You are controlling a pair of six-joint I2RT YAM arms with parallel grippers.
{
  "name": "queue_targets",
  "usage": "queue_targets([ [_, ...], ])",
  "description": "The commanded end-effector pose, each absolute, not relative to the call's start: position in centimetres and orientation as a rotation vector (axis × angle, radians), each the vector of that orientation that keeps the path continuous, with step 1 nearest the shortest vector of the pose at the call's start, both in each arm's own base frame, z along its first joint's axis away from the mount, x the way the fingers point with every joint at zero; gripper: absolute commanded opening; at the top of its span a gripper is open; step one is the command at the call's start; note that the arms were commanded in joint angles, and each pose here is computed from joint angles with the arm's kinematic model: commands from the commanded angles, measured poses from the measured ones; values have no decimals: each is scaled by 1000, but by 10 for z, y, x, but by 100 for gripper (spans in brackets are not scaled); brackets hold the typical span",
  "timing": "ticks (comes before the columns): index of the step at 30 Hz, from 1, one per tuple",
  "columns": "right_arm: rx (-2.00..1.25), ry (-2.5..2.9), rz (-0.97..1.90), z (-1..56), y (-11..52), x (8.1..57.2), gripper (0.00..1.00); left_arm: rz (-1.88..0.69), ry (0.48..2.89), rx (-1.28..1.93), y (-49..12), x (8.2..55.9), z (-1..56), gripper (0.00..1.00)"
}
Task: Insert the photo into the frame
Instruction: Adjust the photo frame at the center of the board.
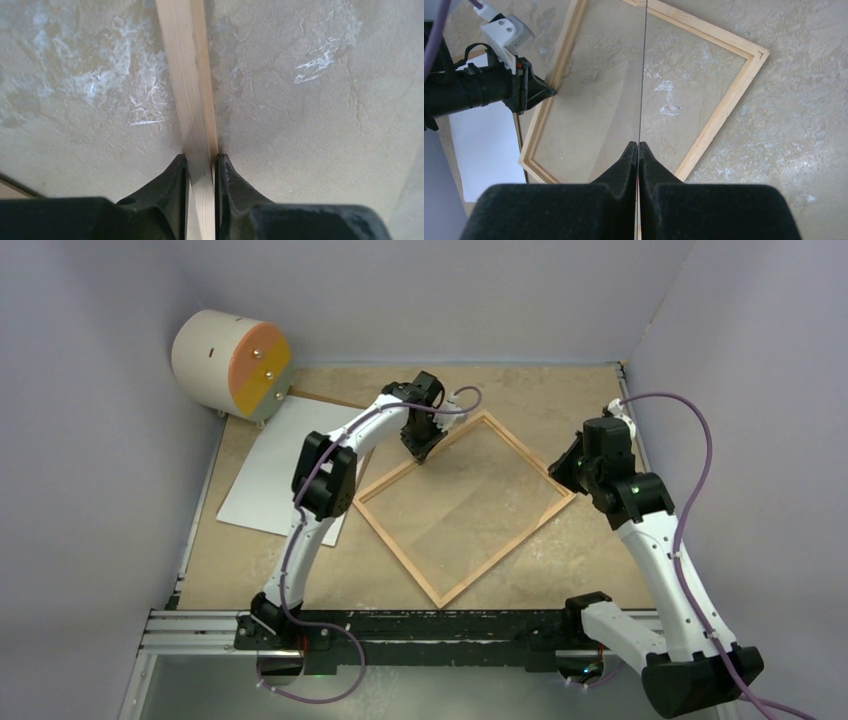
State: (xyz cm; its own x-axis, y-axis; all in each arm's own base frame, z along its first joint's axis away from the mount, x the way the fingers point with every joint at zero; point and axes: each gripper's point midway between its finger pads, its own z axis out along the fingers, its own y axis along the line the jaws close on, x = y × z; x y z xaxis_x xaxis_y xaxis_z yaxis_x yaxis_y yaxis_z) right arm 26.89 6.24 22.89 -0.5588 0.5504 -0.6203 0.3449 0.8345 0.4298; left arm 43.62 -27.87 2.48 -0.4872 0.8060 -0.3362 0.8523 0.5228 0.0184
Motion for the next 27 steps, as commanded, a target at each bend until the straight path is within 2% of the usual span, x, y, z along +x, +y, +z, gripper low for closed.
queue_targets([
  [1, 619, 2194, 372, 241, 67, 276, 0, -288, 2678, 1051, -255, 422, 13, 12],
  [5, 595, 2221, 473, 246, 85, 291, 0, -283, 2756, 726, -221, 405, 1, 0],
  [9, 598, 2266, 500, 240, 94, 309, 0, -316, 2824, 429, -198, 400, 1, 0],
  [13, 547, 2233, 567, 250, 104, 337, 0, -429, 2830, 290, -207, 385, 7, 0],
  [17, 474, 2232, 621, 260, 111, 358, 5, -543, 2860, 311, -227, 364, 6, 0],
  [19, 479, 2249, 577, 258, 107, 367, 0, -555, 2871, 324, -231, 355, 6, 0],
  [26, 407, 2375, 527, 221, 108, 373, 0, -520, 2860, 300, -224, 332, 21, 0],
  [27, 391, 2354, 535, 219, 108, 369, 0, -519, 2858, 303, -224, 331, 22, 3],
])
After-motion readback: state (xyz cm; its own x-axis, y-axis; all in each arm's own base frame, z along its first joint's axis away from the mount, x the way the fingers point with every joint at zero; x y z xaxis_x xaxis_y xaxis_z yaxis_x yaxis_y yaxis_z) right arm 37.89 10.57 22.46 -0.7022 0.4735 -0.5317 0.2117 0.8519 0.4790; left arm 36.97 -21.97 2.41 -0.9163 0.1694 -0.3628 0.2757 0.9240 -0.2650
